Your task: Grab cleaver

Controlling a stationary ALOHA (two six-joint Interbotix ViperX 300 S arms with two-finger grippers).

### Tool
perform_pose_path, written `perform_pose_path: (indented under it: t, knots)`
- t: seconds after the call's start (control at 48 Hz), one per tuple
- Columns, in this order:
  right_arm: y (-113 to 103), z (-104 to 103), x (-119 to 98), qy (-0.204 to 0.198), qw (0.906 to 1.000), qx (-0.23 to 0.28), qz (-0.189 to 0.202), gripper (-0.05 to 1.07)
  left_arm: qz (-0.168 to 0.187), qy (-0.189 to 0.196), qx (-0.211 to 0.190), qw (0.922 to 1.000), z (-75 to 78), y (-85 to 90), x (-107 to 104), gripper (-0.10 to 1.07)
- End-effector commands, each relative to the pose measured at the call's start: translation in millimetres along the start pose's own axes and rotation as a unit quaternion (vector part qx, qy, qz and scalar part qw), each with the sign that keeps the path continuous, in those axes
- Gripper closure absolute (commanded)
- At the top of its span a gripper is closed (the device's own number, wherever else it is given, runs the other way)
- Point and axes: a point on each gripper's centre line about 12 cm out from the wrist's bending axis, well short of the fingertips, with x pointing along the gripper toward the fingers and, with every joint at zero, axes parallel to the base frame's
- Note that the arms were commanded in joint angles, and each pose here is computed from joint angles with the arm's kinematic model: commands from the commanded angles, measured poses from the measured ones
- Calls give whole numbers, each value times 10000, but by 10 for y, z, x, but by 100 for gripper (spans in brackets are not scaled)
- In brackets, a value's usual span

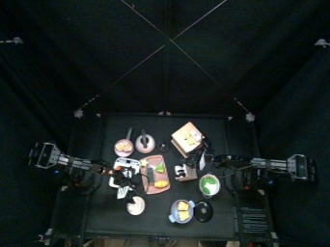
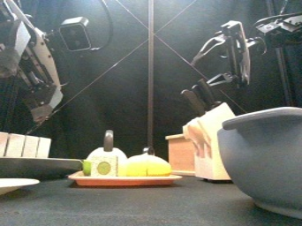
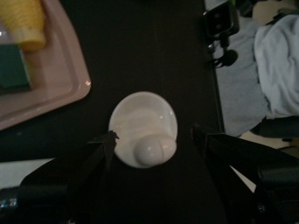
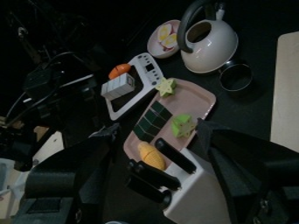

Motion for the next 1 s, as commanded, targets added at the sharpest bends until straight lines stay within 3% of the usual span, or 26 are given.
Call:
perform_pose_path:
  t: [0.0,0.229,0.375,0.521,0.708,0.854,0.979]
  knots:
    - [25,40,-14,-60,10000,4,47,4,399,62,198,9990,141,44,-101,-3]
    - [-13,-16,-17,5,10000,18,5,4,1563,-138,249,9873,381,214,-336,-3]
    - [-62,-68,-19,65,10000,-8,-61,4,1994,-384,170,9790,496,279,-420,-3]
    - [-143,-122,-22,114,9997,-68,-221,4,2100,-797,247,9741,650,269,-486,-3]
    - [-367,-181,-37,134,9973,-169,-704,4,1932,-1724,496,9646,894,241,-511,-3]
    - [-453,-197,-50,125,9953,-240,-929,4,1845,-2503,544,9489,1085,304,-586,-3]
    - [-556,-287,-62,218,9927,-200,-1173,4,1849,-2883,517,9381,1232,412,-579,-3]
